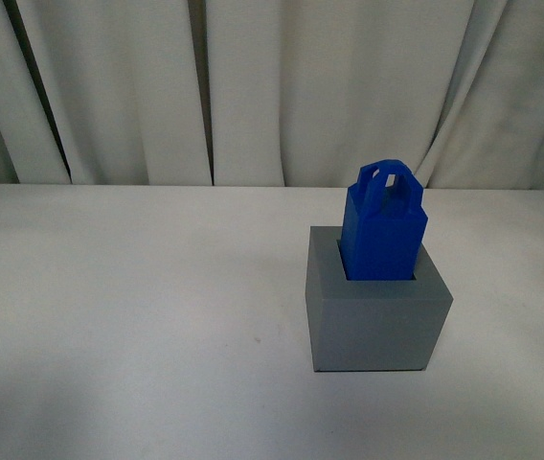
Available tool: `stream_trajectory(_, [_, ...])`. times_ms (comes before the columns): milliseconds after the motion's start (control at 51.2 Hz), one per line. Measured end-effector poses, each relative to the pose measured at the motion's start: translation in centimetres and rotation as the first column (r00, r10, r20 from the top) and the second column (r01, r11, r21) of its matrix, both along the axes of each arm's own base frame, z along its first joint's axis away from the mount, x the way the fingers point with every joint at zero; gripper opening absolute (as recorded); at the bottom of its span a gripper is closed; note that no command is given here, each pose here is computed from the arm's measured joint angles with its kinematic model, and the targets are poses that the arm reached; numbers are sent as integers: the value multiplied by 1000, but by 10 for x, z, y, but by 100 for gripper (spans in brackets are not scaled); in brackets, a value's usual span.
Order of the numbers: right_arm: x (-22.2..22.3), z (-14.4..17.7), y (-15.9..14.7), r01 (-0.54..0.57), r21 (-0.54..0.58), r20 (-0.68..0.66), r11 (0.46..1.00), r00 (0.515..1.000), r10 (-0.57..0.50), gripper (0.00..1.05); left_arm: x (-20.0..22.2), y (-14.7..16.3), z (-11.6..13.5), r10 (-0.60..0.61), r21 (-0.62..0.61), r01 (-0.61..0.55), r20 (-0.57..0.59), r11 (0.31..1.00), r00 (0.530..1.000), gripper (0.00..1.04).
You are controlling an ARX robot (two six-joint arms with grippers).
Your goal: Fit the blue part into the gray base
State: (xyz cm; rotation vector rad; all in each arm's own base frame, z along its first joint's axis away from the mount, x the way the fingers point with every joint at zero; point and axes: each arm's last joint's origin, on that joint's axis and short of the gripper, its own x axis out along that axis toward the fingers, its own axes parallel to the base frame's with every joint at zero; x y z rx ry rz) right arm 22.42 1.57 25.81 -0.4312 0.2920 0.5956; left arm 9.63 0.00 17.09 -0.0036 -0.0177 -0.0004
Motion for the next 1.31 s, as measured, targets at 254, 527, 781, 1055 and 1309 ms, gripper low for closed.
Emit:
stream_trajectory(254, [-28,-30,-13,473,408,185,781,795,-578,53,0,0,0,0,0,0,0,1000,1000,99])
stream_trajectory(527, [-55,-56,-15,479,452,145,752,793,-592,7,0,0,0,0,0,0,0,1000,1000,99])
stream_trajectory(781, [-78,-73,-16,479,456,142,750,792,-593,2,0,0,0,0,0,0,0,1000,1000,99])
stream_trajectory(1055, [-92,-81,-16,478,458,144,749,792,-593,2,0,0,0,0,0,0,0,1000,1000,99])
stream_trajectory(1309, [-100,-91,-16,473,463,150,750,792,-592,2,0,0,0,0,0,0,0,1000,1000,99])
